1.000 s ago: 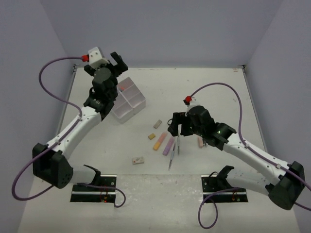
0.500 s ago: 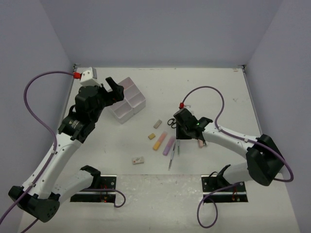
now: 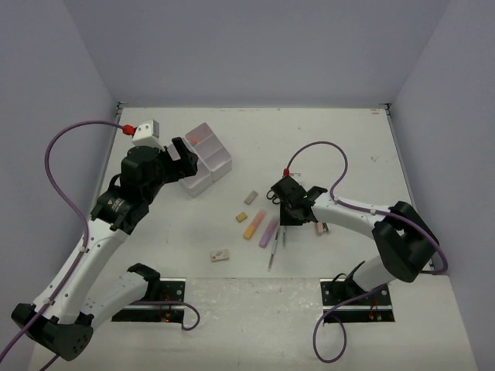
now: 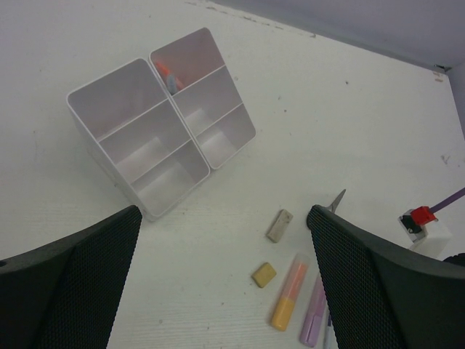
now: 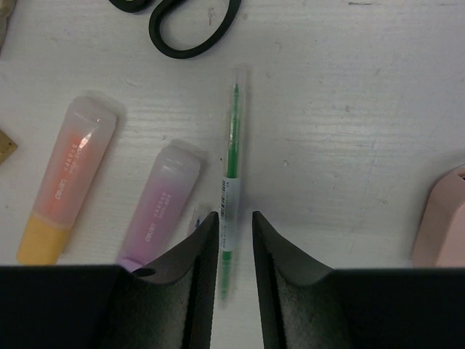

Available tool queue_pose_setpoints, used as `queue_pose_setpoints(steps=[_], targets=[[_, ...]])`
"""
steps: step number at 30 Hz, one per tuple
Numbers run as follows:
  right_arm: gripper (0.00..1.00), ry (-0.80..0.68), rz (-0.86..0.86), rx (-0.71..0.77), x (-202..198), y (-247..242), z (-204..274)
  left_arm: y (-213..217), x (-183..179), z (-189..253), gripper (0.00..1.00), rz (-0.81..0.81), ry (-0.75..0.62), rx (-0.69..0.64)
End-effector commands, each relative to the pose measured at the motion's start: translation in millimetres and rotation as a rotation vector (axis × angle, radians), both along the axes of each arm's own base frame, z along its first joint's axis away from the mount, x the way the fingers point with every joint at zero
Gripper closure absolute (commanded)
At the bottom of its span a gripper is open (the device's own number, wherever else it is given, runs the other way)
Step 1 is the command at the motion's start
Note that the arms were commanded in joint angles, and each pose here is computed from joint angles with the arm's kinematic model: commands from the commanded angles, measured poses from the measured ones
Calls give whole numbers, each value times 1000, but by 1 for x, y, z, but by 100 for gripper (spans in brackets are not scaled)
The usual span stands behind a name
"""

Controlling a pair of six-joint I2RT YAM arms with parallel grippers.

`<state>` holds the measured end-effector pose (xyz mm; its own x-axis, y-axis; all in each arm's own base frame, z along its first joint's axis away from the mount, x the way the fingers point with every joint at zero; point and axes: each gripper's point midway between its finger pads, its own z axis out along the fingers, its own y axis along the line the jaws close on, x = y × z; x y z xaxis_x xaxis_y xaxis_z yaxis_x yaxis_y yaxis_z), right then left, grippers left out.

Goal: Sort the stationery into containers
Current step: Pick up the pen from the center of the board.

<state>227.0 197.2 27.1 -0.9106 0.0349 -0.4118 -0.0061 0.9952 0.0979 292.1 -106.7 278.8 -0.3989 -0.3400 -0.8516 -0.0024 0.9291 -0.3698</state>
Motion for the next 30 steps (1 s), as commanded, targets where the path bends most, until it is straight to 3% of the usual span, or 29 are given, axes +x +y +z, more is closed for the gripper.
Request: queue_pose_setpoints(steps=[1, 5, 12, 18, 19, 22, 23, 25, 27, 30], targets=[[74, -3, -34, 23, 3, 4, -7, -3, -3, 0, 0, -40, -3, 16], [77, 25, -30, 9, 1, 4, -18, -4, -3, 2, 0, -44, -11, 12], [100, 29, -43, 6, 1, 3, -18, -23, -4, -7, 0, -125, 9, -32], [100, -131, -77, 8, 8, -16, 47, -84, -11, 2, 0, -405, -33, -243], [100, -168, -59, 26, 9, -16, 60, -101, -23, 4, 0, -511, -29, -299], [100, -476, 230, 315, 9, 20, 150, -145, -46, 29, 0, -763, -122, -520], [100, -483, 335, 366, 2, 34, 149, -151, -53, 39, 0, -816, -161, -530], [100, -594, 588, 627, -44, 55, 194, -173, -67, 40, 0, -886, -156, -566], [100, -695, 653, 724, -59, 56, 225, -188, -72, 46, 0, -926, -167, -570], [100, -712, 713, 764, -71, 57, 240, -211, -84, 47, 4, -1002, -147, -590]])
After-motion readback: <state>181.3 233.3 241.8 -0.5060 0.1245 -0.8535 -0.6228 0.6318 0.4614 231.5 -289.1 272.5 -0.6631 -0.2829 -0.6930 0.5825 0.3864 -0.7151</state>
